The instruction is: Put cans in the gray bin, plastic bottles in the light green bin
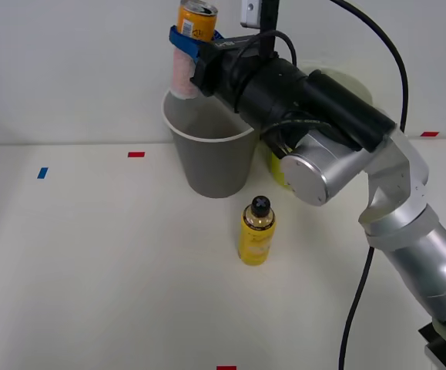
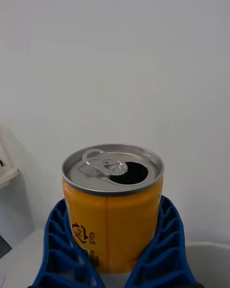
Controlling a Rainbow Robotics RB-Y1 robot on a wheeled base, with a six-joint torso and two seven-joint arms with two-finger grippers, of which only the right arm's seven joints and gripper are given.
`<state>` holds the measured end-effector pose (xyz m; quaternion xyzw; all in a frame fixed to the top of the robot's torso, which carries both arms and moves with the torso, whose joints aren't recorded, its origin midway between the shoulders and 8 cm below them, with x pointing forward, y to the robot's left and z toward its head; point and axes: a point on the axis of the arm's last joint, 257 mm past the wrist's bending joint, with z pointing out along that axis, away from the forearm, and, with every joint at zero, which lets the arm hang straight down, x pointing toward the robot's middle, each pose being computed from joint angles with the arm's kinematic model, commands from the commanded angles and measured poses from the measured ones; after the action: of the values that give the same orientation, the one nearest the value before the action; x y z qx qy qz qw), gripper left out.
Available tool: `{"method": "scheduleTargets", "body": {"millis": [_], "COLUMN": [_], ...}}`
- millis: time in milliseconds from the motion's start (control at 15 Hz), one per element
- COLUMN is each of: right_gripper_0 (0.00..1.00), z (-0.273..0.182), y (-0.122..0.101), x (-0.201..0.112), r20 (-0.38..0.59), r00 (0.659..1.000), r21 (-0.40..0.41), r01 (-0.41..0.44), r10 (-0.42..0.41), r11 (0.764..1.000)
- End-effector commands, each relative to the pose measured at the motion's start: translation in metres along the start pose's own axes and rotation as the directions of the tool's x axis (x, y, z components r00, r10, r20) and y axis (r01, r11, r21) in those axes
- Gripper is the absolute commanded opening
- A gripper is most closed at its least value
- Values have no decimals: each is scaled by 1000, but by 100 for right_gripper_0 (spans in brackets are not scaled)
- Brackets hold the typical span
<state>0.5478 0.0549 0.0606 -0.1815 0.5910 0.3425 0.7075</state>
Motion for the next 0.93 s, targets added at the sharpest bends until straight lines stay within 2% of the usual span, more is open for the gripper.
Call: {"method": "scheduleTargets", "body": {"millis": [67, 200, 533, 667, 733, 800, 867, 933], "right_gripper_0": [0, 0, 0, 1, 12, 32, 64, 87], "z": [20, 26, 27, 27, 27, 26, 27, 27], "y": [-10, -12, -14, -16, -17, -18, -16, -17], "x": [12, 20, 18, 19, 19, 18, 19, 18], "r20": [-8, -29, -26, -30, -31, -29, -30, -28], "r00": [996, 994, 986, 986, 986, 986, 986, 987], "r21": [13, 16, 23, 26, 28, 29, 27, 27], "r01": [87, 105, 165, 164, 162, 166, 162, 161], "r10": [-87, -105, -164, -163, -161, -165, -161, -160], "r11": [996, 994, 986, 986, 986, 986, 986, 987]}}
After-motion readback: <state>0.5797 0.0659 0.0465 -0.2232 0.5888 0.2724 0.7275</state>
